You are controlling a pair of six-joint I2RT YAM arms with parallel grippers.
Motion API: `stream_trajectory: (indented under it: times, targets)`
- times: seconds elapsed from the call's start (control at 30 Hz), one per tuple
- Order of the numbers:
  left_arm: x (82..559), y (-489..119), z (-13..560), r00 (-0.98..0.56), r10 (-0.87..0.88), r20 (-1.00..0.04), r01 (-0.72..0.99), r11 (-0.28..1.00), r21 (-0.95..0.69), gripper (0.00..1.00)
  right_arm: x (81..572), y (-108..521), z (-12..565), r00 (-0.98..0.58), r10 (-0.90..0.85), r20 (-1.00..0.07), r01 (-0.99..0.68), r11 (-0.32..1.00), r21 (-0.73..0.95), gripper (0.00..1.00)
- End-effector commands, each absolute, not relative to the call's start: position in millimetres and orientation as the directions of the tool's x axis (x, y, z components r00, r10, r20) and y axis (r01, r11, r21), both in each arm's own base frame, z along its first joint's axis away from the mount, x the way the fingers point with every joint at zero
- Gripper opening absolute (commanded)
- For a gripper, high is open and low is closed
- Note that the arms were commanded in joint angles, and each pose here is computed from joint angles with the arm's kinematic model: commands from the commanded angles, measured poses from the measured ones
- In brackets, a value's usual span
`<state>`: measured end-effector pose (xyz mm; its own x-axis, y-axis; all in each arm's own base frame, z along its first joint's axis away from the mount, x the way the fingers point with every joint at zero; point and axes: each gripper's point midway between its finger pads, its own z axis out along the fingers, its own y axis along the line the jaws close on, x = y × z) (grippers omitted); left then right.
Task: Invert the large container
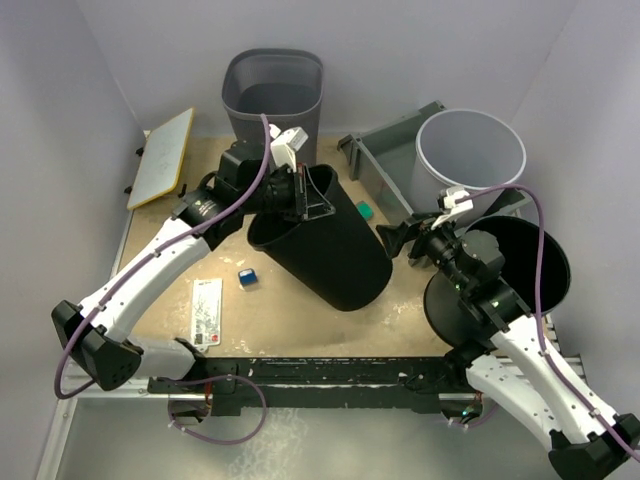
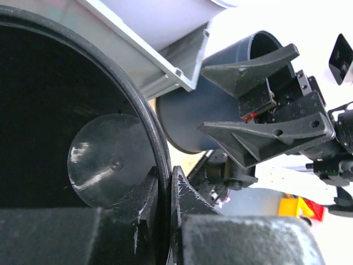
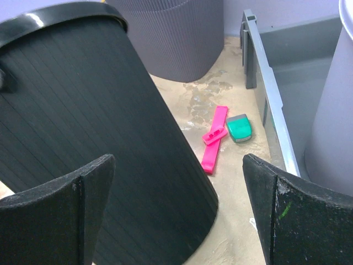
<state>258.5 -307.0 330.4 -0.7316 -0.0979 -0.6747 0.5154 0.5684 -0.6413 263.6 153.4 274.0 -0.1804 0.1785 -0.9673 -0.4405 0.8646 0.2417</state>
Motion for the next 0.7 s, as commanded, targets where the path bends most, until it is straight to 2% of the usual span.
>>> stream_trajectory:
  times: [0.0, 0.13, 0.17, 0.2, 0.3, 0.37, 0.5, 0.67]
  targets:
    - [253, -318, 333, -0.753, -0.085, -0.652, 0.562, 0.434, -0.705, 0.00, 264, 151, 313, -0.162, 0.224, -0.961, -0.426, 0.863, 0.273, 1.00]
    - [263, -306, 314, -0.769, -0.038, -0.639, 0.564, 0.431, -0.704, 0.00, 270, 161, 306, -0.319, 0.169, -0.933, -0.399, 0.869, 0.293, 1.00]
    - [269, -300, 306, -0.761, -0.023, -0.648, 0.564, 0.469, -0.680, 0.11, 271, 162, 307, -0.335, 0.167, -0.927, -0.394, 0.869, 0.299, 1.00]
    - [276, -290, 293, -0.767, -0.013, -0.642, 0.537, 0.536, -0.652, 0.18, 271, 163, 310, -0.343, 0.170, -0.924, -0.394, 0.867, 0.305, 1.00]
    - [295, -269, 263, -0.783, -0.001, -0.622, 0.477, 0.640, -0.602, 0.28, 270, 165, 311, -0.336, 0.199, -0.920, -0.401, 0.854, 0.332, 1.00]
    - [308, -257, 246, -0.784, -0.006, -0.621, 0.438, 0.704, -0.559, 0.40, 268, 167, 309, -0.320, 0.228, -0.920, -0.411, 0.841, 0.351, 1.00]
    - [326, -239, 232, -0.757, 0.004, -0.653, 0.396, 0.798, -0.454, 0.58, 262, 166, 294, -0.330, 0.258, -0.908, -0.404, 0.831, 0.383, 1.00]
    - [336, -223, 247, -0.695, 0.027, -0.718, 0.400, 0.845, -0.356, 0.69, 259, 164, 275, -0.433, 0.223, -0.873, -0.349, 0.852, 0.391, 1.00]
